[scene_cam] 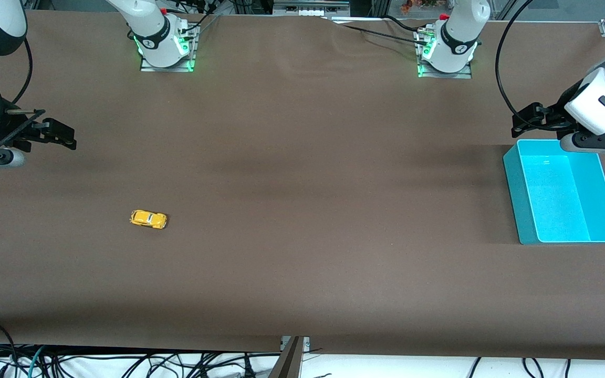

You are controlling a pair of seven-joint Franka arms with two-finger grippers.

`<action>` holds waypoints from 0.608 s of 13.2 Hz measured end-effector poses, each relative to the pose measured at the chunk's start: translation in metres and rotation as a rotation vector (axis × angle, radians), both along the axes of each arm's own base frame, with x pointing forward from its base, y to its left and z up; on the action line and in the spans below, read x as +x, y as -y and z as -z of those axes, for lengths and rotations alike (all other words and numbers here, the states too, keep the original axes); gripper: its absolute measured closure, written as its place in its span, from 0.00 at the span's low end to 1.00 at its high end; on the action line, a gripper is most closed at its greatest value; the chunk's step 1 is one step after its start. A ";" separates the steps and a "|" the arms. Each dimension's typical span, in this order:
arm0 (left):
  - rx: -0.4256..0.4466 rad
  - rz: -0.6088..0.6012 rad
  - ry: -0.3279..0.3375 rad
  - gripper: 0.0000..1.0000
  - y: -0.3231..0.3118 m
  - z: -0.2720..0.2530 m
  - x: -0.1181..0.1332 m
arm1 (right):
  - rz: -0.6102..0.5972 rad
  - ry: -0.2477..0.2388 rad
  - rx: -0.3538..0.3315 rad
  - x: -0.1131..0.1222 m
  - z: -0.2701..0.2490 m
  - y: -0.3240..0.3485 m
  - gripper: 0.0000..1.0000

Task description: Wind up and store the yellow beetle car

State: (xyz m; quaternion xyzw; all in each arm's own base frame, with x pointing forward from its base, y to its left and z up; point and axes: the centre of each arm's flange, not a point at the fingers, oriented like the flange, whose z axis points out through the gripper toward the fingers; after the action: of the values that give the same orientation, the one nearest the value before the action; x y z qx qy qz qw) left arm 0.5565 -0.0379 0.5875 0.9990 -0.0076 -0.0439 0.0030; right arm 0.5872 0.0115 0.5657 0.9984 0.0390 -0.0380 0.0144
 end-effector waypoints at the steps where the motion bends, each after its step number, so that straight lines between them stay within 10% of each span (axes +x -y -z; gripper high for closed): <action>1: 0.000 0.000 0.000 0.00 0.000 0.000 0.000 | 0.001 0.000 0.000 0.000 0.000 0.000 0.00; 8: 0.000 0.000 0.000 0.00 0.000 0.000 0.000 | 0.005 -0.003 0.000 0.001 0.002 0.003 0.00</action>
State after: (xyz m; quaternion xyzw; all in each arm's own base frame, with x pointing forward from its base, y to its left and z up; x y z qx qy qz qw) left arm 0.5565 -0.0378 0.5874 0.9990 -0.0076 -0.0439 0.0030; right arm 0.5881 0.0084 0.5637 0.9985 0.0363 -0.0396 0.0144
